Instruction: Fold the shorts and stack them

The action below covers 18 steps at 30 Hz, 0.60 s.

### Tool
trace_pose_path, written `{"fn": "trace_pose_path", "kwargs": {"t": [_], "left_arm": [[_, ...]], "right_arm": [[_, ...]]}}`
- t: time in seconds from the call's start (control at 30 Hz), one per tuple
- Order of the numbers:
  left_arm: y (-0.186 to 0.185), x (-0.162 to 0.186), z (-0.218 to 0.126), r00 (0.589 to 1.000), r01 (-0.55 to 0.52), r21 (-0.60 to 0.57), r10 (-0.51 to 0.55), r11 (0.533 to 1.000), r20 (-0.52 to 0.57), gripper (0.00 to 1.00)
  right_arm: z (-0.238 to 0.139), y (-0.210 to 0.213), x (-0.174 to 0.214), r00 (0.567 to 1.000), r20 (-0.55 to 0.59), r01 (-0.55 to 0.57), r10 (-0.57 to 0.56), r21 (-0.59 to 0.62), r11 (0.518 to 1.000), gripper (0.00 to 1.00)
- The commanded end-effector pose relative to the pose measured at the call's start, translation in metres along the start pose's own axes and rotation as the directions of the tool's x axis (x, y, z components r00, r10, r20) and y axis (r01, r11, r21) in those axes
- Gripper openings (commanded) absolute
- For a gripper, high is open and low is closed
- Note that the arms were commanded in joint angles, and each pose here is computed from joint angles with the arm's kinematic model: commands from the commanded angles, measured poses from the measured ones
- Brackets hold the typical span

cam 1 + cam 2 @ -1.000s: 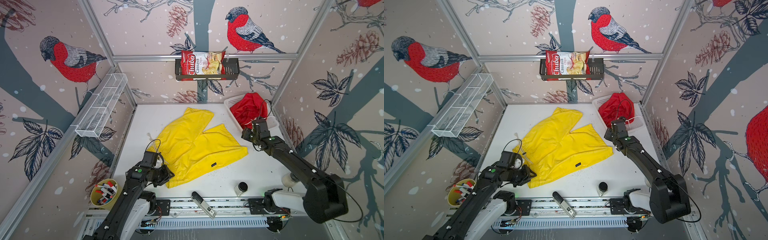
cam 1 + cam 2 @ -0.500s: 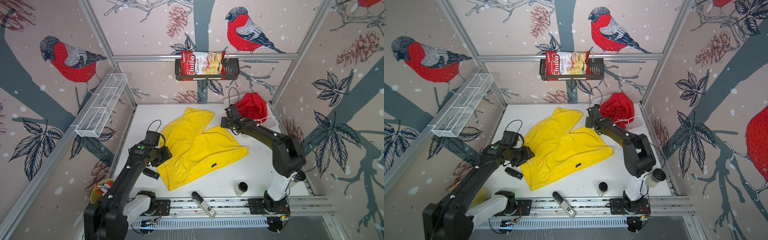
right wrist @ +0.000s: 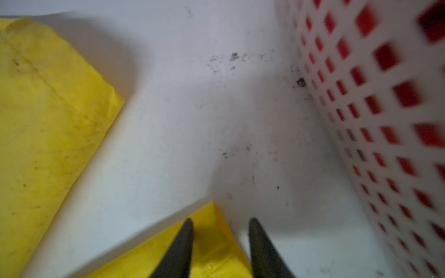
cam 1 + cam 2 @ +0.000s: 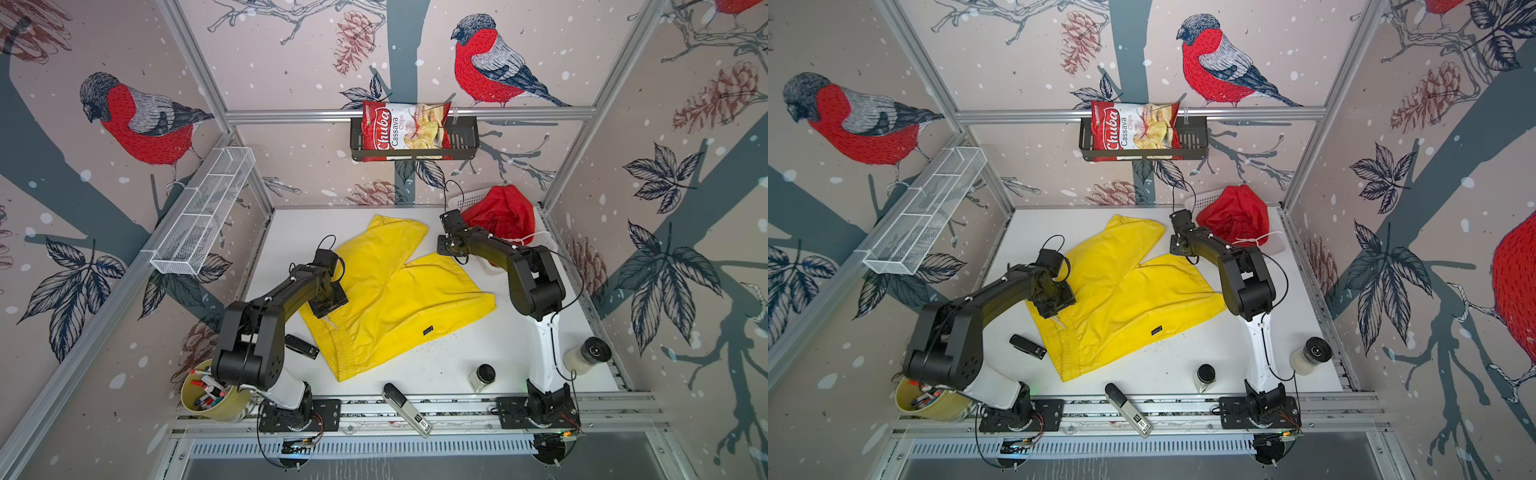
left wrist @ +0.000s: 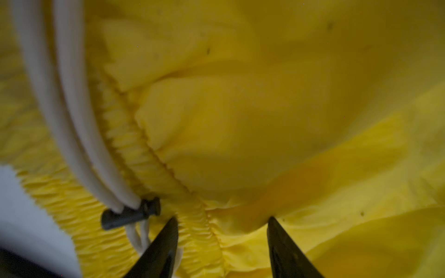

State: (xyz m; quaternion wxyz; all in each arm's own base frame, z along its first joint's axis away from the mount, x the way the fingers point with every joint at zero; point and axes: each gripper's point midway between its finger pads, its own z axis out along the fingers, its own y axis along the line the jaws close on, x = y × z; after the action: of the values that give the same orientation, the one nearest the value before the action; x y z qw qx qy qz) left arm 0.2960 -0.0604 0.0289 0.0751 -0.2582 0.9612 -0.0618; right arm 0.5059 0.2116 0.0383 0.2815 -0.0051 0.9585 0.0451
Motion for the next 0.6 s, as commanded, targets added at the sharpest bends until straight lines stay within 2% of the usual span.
{"fn": "trace_pose_path", "kwargs": {"t": [0.0,0.07,0.1,0.3,0.33,0.43,0.47,0.57], "left_arm": [[-0.003,-0.013,0.011,0.999,0.017,0.004,-0.017,1.000,0.032,0.57],[0.004,-0.012,0.020,0.999,0.030,-0.011,-0.029,1.000,0.020,0.57],[0.008,-0.011,0.023,0.999,0.038,-0.016,-0.038,0.999,0.015,0.56],[0.028,-0.011,0.035,0.996,0.089,-0.015,-0.089,0.996,0.001,0.56],[0.031,-0.011,0.037,0.996,0.092,-0.018,-0.092,0.996,0.000,0.56],[0.035,-0.013,0.039,0.996,0.088,-0.032,-0.088,0.996,0.003,0.56],[0.037,-0.014,0.040,0.996,0.088,-0.038,-0.088,0.995,0.006,0.56],[0.040,-0.016,0.042,0.997,0.083,-0.046,-0.082,0.996,0.007,0.56]], "right_arm": [[0.004,0.000,-0.003,1.000,-0.013,-0.002,0.001,-0.023,1.000,0.13],[0.006,-0.005,-0.008,1.000,-0.016,-0.008,0.008,-0.013,1.000,0.02],[0.006,-0.007,-0.010,1.000,-0.014,-0.010,0.010,-0.009,1.000,0.01],[-0.005,-0.012,-0.030,0.999,0.035,-0.001,0.000,0.031,1.000,0.00],[-0.006,-0.011,-0.031,1.000,0.031,0.003,-0.004,0.026,1.000,0.03],[-0.006,-0.004,-0.020,1.000,0.004,0.019,-0.019,0.015,1.000,0.38],[-0.005,-0.001,-0.014,1.000,-0.007,0.025,-0.025,0.010,1.000,0.46],[0.000,0.006,0.006,0.999,-0.035,0.038,-0.038,-0.003,0.999,0.56]]}}
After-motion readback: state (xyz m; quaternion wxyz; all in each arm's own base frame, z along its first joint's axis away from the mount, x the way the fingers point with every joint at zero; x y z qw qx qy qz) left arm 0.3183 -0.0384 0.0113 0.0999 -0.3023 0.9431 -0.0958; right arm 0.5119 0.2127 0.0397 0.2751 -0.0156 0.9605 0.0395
